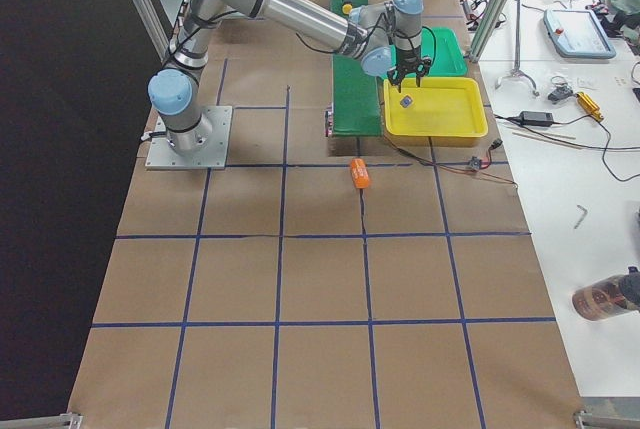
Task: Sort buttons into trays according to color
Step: 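Drop yellow button in yellow tray with right while left places its button, then place a green-capped button on belt with left while right grasps yellow button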
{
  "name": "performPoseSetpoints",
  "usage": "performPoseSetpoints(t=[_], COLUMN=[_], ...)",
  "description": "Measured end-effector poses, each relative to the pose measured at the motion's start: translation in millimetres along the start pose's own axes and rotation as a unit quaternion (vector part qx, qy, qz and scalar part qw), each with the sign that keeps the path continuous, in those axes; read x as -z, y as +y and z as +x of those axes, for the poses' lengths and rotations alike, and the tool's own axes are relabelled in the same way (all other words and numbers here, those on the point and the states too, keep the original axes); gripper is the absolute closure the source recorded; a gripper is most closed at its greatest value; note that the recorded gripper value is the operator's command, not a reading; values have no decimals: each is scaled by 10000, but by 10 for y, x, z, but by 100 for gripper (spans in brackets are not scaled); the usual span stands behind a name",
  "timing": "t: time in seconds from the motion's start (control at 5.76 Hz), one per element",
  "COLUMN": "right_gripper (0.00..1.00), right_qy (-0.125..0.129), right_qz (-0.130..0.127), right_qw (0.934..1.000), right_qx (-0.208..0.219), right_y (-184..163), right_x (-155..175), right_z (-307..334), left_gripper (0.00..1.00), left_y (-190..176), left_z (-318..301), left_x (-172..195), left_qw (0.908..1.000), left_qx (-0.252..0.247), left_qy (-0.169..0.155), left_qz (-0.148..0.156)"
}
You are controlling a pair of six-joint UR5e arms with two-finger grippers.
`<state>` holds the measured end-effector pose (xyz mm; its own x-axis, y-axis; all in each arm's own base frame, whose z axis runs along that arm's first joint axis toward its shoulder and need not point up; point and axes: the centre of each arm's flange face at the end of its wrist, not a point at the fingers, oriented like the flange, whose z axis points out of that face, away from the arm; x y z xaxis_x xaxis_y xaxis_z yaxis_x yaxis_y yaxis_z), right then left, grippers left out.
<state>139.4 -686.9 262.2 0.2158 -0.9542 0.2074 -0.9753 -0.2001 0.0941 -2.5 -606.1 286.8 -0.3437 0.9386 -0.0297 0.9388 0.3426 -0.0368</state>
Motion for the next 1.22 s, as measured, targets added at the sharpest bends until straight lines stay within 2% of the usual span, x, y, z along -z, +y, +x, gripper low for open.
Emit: performPoseSetpoints(t=[0.17,0.35,0.52,0.69,0.87,1.04,1.22], right_gripper=[0,0,0,0,0,0,0], right_qy=[73,13,-290,-639,-908,-1064,-1118], right_qz=[-9,45,208,386,487,505,514], right_qw=[10000,9998,9982,9938,9893,9866,9852], right_qx=[-44,-192,-481,-828,-1036,-1127,-1197], right_y=[0,-92,-342,-702,-1042,-1239,-1378], right_x=[160,418,699,874,887,850,857], right_z=[13,-41,-178,-354,-548,-716,-827], left_gripper=[2,2,2,2,12,82,100], left_y=[240,466,651,792,896,947,957], left_z=[-358,-622,-788,-873,-902,-887,-857], left_x=[-108,-280,-543,-789,-960,-1066,-1129], left_qw=[9999,9998,9997,9996,9991,9983,9978], left_qx=[170,208,155,96,-55,-213,-314], left_qy=[16,65,164,251,311,324,315], left_qz=[-1,-9,-20,-95,-284,-434,-485])
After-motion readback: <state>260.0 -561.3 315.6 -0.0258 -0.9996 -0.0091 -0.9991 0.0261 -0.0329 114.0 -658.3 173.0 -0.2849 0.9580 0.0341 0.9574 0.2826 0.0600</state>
